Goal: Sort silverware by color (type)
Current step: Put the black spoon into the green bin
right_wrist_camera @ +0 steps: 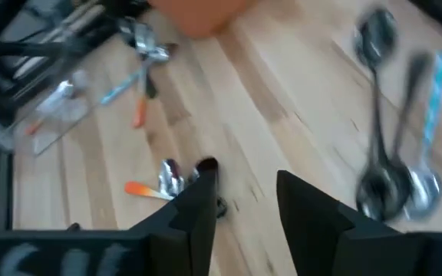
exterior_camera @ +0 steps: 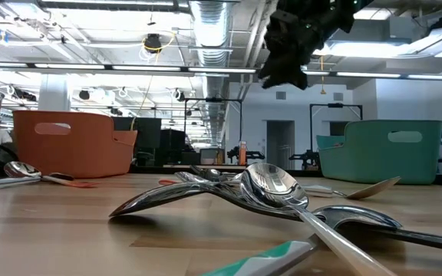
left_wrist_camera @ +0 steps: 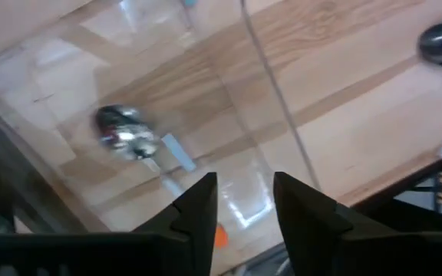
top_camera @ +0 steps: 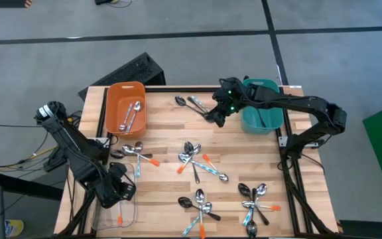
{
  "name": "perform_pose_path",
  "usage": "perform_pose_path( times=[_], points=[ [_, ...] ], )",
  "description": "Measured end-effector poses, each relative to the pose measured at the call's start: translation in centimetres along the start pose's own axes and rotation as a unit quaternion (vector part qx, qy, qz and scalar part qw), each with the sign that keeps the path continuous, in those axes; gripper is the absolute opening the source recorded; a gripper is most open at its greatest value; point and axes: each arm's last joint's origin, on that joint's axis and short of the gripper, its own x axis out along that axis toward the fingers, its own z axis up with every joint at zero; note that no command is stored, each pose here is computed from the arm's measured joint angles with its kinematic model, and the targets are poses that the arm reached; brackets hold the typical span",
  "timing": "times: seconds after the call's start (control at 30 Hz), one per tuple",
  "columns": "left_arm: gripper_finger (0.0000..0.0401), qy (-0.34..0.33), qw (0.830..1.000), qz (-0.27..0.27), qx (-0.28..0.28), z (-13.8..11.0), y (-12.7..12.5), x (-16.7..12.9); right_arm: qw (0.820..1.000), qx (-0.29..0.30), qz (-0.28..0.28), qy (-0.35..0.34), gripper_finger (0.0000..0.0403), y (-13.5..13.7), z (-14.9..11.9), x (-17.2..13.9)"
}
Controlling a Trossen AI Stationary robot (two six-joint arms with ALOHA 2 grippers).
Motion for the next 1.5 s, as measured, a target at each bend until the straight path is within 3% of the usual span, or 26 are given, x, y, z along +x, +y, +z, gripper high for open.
perform_pose_path(
  times=[0.1,0.23,0.43,0.63,0.83,1.17,1.3,1.5],
  points=[
    [0.0128,-0.012,1.0,-0.024,-0.014,0.7,-0.1,-0.6,0.998,0.045,-0.021,0.029,0.017,-0.9,-0.4,0.1],
    [0.013,-0.068,0.993,-0.093,-0.027,2.0,-0.2,-2.0,0.995,0.05,-0.071,0.04,0.0166,-1.1,-0.9,0.1],
    [0.013,-0.2,0.961,-0.192,-0.024,4.8,-0.7,-4.0,0.992,0.046,-0.089,0.083,0.0157,-0.7,-2.0,0.2],
    [0.013,-0.282,0.934,-0.217,0.018,8.4,-2.9,-4.6,0.985,0.045,-0.106,0.128,0.0156,-0.7,-4.9,1.7],
    [0.013,-0.279,0.932,-0.215,0.087,12.3,-4.6,-4.6,0.986,0.014,-0.108,0.126,0.0156,0.7,-6.2,2.7],
    [0.013,-0.289,0.93,-0.205,0.097,17.2,-3.8,-5.5,0.991,0.016,-0.124,0.046,0.0147,-1.0,-3.7,4.1],
    [0.013,-0.296,0.927,-0.211,0.088,18.0,-3.6,-5.8,0.986,-0.012,-0.133,0.097,0.0143,-2.1,-2.4,7.2],
    [0.013,-0.239,0.944,-0.214,0.073,17.2,-3.1,-5.7,0.975,-0.028,-0.151,0.162,0.0142,-4.0,0.0,11.5]
  ],
)
